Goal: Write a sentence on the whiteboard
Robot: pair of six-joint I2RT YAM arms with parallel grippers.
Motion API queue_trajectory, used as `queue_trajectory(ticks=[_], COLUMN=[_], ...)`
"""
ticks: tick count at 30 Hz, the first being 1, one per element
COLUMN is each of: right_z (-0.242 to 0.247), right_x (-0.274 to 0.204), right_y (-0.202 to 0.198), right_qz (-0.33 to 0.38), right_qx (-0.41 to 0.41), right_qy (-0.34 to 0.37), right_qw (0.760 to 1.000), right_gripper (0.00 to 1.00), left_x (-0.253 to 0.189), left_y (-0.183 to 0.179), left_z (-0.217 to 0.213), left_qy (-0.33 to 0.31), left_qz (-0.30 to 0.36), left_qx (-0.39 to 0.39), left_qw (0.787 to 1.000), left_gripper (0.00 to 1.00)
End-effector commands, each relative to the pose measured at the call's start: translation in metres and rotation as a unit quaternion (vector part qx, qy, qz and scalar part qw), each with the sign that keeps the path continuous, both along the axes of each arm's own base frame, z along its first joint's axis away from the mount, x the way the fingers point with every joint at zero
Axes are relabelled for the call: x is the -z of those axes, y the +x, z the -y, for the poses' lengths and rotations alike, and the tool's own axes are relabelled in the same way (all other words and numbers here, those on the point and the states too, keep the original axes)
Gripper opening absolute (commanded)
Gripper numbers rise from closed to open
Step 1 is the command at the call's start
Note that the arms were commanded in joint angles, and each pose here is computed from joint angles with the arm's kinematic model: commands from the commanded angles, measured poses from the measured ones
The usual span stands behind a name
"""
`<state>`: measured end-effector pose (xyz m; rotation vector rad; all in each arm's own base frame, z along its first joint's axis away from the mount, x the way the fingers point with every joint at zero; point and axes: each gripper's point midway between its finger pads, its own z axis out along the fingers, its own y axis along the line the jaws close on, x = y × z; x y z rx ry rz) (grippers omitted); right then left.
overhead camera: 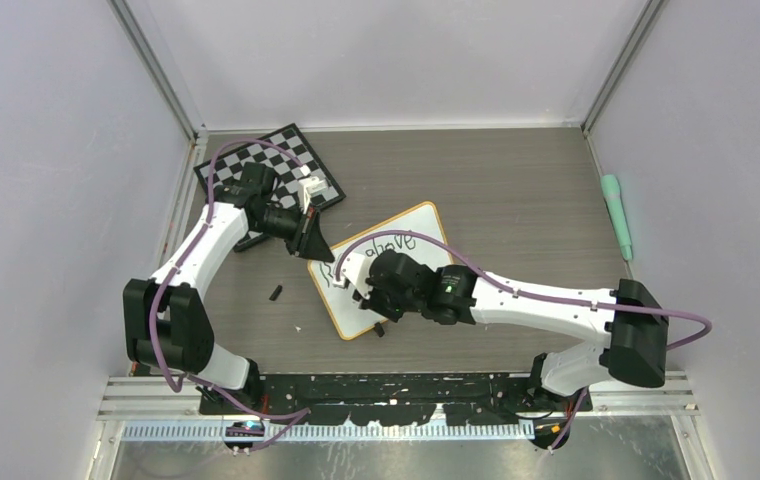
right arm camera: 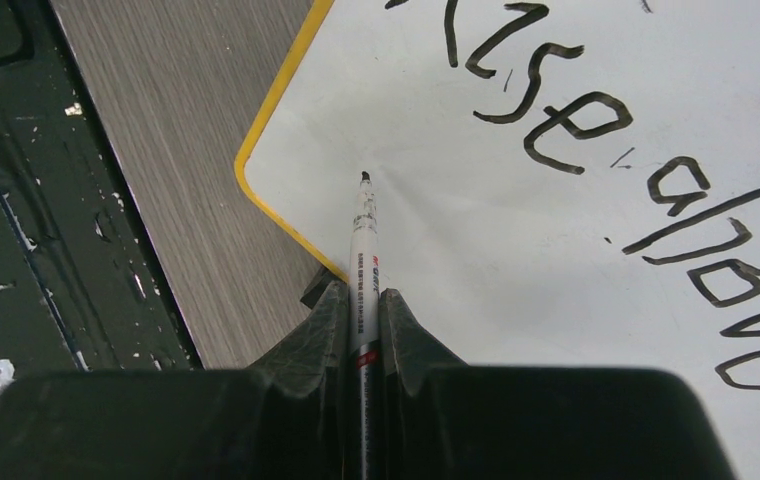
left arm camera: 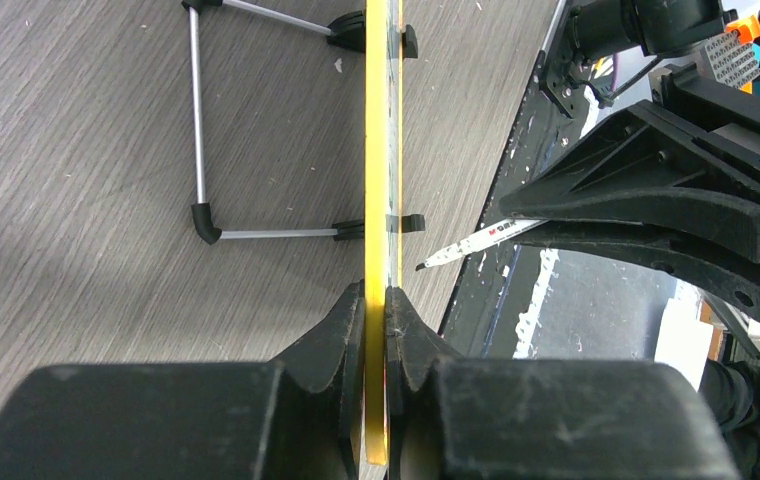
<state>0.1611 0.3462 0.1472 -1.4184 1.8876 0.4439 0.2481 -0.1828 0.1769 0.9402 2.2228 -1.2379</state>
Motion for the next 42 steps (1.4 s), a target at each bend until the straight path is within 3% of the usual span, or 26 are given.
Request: queue_trajectory(ticks=[1,26,42], right_z=[-0.019,0.002,0.000], right_x=[-0.025,-0.026,-0.002], right_y=[0.008,0.035,0.018], right_qz=[0.028,0.075,0.029], right_qx=[-0.003,0.059,0.026], right_qy=[0.034,0.013,-0.016], right_qw=[0.999,0.995,0.999], right_gripper=[0.00,0.00,0.00], left_x=[-0.001,-0.003,-0.002], left_y=[0.007,0.007,0.008], left_z=[0.000,0.000,0.000], left_qy=[0.002,0.003,0.005], left_qz=[0.015,0.017,0.016], left_qx=[0.002,0.002,0.002], left_qw=[1.000,1.000,1.000], left_gripper=[0.01,0.00,0.00])
